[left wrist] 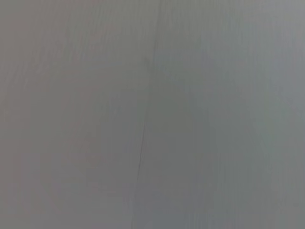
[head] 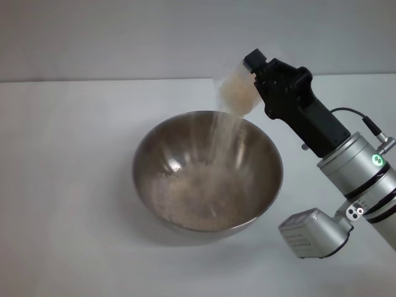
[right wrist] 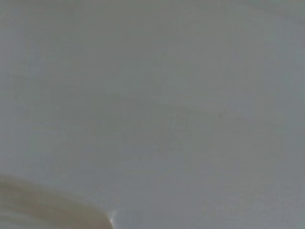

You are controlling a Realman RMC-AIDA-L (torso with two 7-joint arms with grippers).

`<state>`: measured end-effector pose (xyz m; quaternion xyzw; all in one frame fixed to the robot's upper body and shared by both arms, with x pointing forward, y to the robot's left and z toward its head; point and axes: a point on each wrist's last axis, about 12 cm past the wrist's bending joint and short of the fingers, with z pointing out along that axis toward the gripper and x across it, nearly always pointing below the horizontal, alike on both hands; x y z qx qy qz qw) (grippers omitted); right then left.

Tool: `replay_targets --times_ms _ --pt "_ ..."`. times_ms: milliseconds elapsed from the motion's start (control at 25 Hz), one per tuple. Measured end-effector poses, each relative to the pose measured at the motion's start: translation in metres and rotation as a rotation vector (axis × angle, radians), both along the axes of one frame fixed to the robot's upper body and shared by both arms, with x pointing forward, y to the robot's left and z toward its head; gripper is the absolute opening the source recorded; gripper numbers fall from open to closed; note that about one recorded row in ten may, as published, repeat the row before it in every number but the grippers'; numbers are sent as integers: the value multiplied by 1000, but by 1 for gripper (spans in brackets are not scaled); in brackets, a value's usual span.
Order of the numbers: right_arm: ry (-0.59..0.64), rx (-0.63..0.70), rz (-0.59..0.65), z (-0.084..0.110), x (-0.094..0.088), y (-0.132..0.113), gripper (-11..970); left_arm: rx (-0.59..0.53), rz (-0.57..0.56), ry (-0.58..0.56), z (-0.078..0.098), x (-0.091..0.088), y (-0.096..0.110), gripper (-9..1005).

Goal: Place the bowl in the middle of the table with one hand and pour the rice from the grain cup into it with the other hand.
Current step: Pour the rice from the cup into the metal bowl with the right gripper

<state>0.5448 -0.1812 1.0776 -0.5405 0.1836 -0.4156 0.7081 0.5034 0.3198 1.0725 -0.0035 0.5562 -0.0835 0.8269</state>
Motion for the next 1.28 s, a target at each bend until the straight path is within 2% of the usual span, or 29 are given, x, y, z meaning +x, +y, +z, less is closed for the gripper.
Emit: replay_targets --times_ms 480,1280 --pt "-45 -99 36 -1 2 1 14 -3 -1 7 -1 0 -1 435" --pt "-165 -272 66 -2 2 -1 12 -75 -23 18 -2 0 0 435"
